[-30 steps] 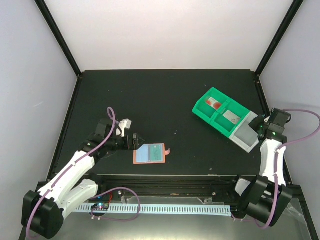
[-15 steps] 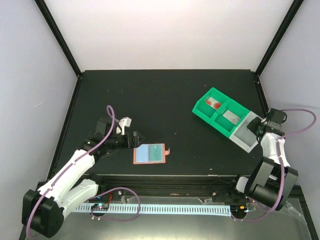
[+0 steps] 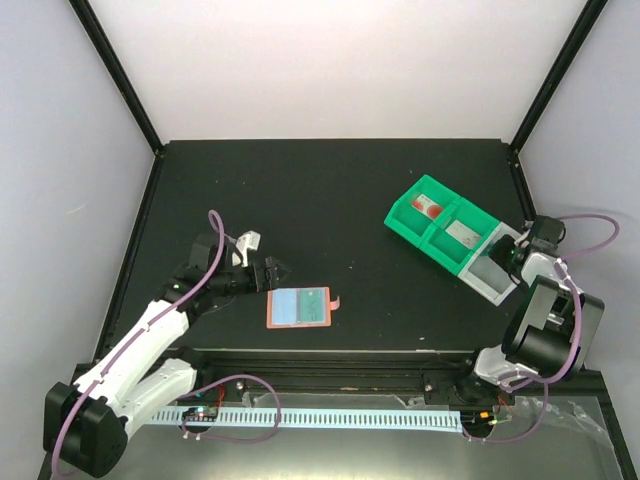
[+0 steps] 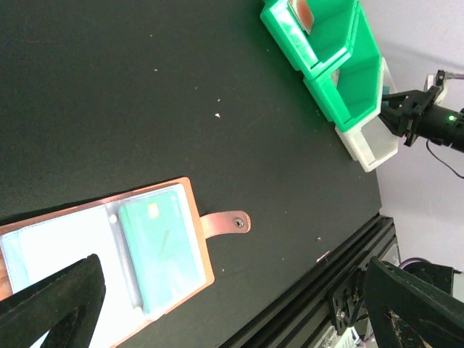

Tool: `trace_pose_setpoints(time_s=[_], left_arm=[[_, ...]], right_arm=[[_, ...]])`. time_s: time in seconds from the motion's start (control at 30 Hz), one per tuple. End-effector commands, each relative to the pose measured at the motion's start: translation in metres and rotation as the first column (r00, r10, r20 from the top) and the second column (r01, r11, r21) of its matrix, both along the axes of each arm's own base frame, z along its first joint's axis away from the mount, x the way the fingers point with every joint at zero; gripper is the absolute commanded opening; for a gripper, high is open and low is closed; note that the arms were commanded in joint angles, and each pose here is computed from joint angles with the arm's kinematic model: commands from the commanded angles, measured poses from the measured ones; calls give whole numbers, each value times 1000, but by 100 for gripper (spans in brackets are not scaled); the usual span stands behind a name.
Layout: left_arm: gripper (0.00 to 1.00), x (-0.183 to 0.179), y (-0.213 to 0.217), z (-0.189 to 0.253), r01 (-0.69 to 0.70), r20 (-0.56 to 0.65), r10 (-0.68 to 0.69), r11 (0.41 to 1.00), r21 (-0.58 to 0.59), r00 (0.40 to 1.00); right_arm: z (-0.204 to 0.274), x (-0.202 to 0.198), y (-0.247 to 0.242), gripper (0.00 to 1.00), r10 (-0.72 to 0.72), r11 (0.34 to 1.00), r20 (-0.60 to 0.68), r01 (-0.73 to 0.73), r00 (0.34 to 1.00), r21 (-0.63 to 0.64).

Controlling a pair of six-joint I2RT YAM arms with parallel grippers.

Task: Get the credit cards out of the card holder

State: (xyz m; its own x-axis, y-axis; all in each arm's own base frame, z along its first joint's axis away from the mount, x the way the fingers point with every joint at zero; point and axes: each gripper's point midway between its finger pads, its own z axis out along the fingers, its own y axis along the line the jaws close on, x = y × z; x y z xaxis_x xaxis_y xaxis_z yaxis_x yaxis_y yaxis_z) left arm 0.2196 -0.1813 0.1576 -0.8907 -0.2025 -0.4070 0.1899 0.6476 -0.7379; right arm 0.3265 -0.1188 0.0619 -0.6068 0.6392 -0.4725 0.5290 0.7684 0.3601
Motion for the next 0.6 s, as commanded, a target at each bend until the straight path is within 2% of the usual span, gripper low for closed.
trace_pose_setpoints(time_s=[0.0, 0.37, 0.57], left_arm=[[99, 5, -1, 13, -19, 30, 20, 999, -34, 999], [99, 2, -1, -2, -17, 6, 17, 999, -35, 1000], [99, 4, -3, -17, 4, -31, -4, 1000, -2, 1000]], right_arm=[[13, 12, -6, 16, 8, 1000, 47, -7, 999, -17], [39, 4, -26, 38, -123, 988, 46, 126, 991, -84], [63, 3, -22, 50, -128, 986, 70, 135, 989, -99]])
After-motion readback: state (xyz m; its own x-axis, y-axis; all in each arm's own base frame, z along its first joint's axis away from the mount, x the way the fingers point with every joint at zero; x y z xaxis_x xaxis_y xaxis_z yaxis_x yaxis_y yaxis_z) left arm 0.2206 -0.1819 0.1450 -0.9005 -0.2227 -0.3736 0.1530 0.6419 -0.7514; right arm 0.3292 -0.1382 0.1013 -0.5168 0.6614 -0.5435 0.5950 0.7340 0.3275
